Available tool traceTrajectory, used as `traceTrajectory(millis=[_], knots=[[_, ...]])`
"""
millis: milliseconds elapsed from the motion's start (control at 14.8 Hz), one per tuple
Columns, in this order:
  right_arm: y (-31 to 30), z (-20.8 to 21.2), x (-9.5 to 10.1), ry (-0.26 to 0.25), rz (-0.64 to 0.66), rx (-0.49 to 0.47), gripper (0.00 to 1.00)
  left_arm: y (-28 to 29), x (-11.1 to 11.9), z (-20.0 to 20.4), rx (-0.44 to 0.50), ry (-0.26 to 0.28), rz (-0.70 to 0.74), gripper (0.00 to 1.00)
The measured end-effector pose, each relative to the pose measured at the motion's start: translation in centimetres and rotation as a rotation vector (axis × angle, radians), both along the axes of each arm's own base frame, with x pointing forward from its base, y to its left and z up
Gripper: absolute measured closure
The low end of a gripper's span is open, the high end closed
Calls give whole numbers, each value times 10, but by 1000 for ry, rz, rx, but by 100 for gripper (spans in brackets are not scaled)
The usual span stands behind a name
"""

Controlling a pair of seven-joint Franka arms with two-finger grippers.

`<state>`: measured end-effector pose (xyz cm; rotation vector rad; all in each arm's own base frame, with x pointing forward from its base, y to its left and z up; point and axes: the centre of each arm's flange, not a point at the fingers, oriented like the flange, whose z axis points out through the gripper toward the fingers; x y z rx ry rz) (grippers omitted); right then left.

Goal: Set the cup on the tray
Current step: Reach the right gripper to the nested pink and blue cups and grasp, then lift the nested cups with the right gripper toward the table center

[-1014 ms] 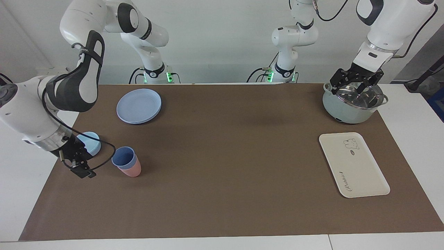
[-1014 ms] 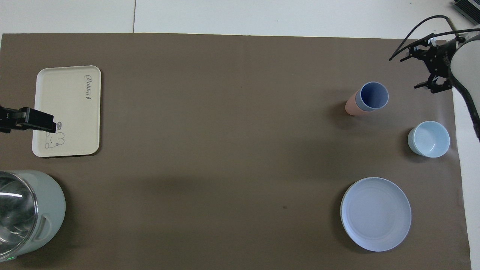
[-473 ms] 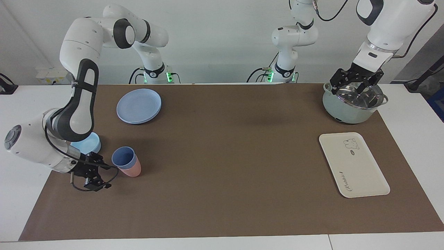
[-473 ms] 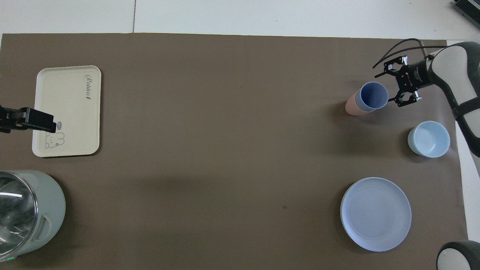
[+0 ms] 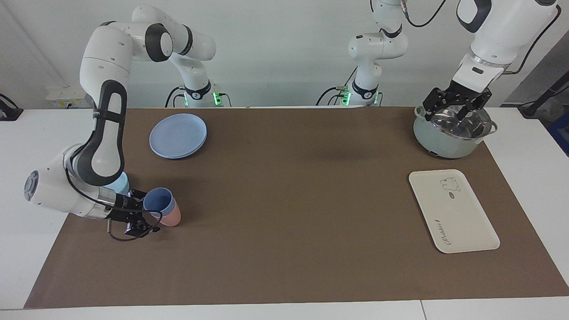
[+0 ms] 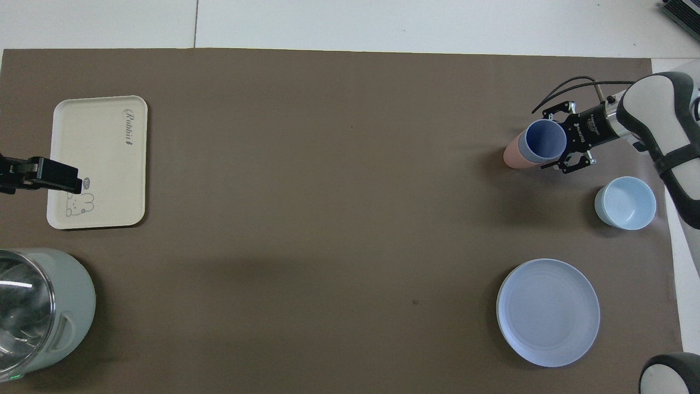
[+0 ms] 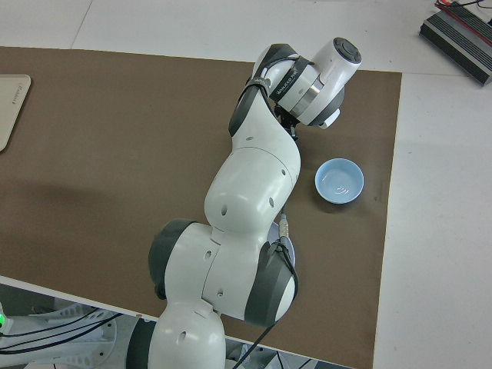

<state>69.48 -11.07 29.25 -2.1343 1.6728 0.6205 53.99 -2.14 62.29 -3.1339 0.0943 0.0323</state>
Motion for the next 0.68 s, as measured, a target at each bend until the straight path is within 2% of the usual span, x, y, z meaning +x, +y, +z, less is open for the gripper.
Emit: traceTrajectory(millis=[338, 541, 608, 676], knots=[[6, 5, -6, -4, -30, 76, 8, 0, 0, 0, 0, 0, 0, 0], [8, -9, -16, -65, 5, 117, 10, 0, 0, 0, 0, 0, 0, 0], [10, -13, -18, -80, -12, 148, 21, 0, 0, 0, 0, 0, 0, 0], [12, -15, -22, -82, -27, 179, 23, 0, 0, 0, 0, 0, 0, 0]])
